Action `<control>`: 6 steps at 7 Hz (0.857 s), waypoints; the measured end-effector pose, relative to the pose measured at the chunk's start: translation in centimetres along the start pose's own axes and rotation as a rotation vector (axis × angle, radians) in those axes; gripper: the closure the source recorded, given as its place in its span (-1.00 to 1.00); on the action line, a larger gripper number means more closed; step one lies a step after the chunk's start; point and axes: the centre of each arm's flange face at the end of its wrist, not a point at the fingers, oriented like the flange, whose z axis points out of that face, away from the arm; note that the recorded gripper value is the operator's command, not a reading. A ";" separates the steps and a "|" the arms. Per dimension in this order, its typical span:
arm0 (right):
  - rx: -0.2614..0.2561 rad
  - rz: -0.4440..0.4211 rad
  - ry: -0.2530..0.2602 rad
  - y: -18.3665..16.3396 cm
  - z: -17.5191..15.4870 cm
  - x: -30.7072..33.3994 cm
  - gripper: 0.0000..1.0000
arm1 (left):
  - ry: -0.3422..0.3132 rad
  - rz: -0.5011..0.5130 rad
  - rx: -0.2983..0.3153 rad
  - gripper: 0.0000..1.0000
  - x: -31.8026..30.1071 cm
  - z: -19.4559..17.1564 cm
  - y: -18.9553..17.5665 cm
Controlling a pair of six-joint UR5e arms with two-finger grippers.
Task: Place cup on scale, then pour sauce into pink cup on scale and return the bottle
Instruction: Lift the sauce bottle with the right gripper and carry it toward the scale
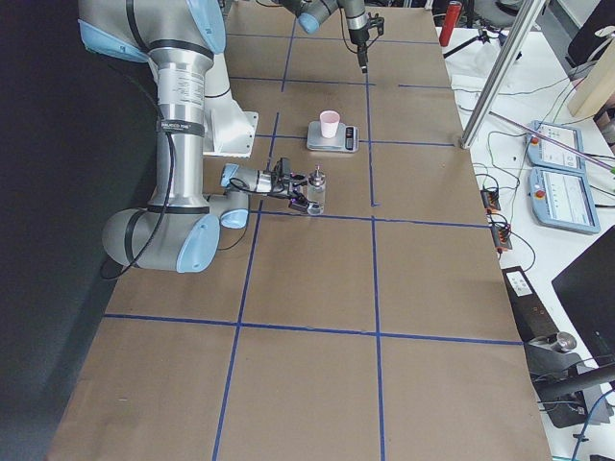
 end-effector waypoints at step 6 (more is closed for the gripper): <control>0.010 0.007 -0.002 -1.1 1.3 -0.6 1.00 | 0.010 -0.013 0.004 -0.65 0.5 -0.4 -0.1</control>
